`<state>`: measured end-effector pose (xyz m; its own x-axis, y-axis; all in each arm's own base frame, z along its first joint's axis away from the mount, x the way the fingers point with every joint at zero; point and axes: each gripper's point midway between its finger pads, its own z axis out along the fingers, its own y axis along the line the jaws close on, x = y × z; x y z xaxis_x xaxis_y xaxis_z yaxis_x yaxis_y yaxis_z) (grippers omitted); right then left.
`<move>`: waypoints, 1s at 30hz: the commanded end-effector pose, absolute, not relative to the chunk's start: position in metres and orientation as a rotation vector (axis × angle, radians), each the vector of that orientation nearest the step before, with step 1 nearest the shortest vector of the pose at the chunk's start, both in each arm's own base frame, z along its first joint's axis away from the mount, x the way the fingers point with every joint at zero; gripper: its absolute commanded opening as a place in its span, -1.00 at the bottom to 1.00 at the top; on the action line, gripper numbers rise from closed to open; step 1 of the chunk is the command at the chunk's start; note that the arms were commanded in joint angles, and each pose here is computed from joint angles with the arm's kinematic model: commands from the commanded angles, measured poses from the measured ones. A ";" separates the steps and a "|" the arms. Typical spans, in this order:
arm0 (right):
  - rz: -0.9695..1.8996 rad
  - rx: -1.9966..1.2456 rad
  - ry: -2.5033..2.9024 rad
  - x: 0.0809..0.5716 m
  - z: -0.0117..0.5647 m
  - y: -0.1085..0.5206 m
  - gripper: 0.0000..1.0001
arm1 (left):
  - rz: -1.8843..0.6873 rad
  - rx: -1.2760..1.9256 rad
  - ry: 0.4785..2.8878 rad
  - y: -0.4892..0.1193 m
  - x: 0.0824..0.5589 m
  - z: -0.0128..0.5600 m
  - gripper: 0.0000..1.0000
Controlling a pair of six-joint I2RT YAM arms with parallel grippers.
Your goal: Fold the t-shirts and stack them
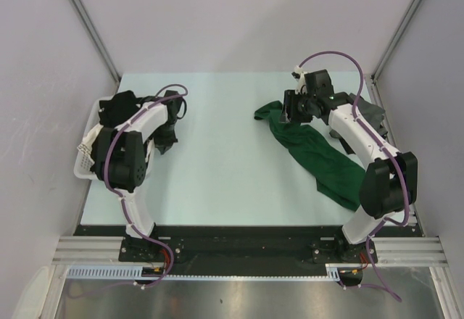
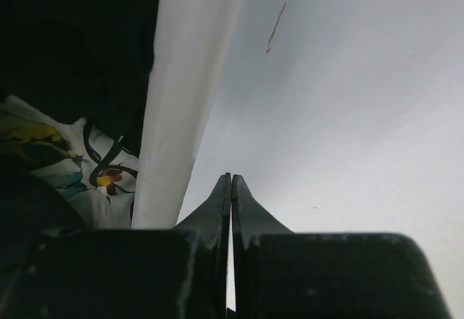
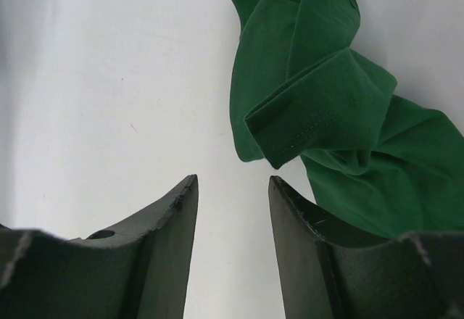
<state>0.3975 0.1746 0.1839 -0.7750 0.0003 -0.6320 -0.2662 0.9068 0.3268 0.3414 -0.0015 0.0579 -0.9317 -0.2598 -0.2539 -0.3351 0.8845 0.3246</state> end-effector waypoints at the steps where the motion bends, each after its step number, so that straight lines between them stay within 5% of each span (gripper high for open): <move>1: 0.550 -0.184 2.391 0.402 0.187 0.176 -0.02 | 0.600 -0.505 2.788 0.020 0.344 0.073 -1.00; 17: 0.487 -0.155 2.392 0.406 0.186 0.168 -0.01 | 0.493 -0.498 2.797 0.015 0.353 0.078 -0.98; 30: 0.134 -0.001 2.219 0.413 0.240 0.109 0.03 | -0.258 -0.179 2.590 -0.120 0.411 0.123 -0.03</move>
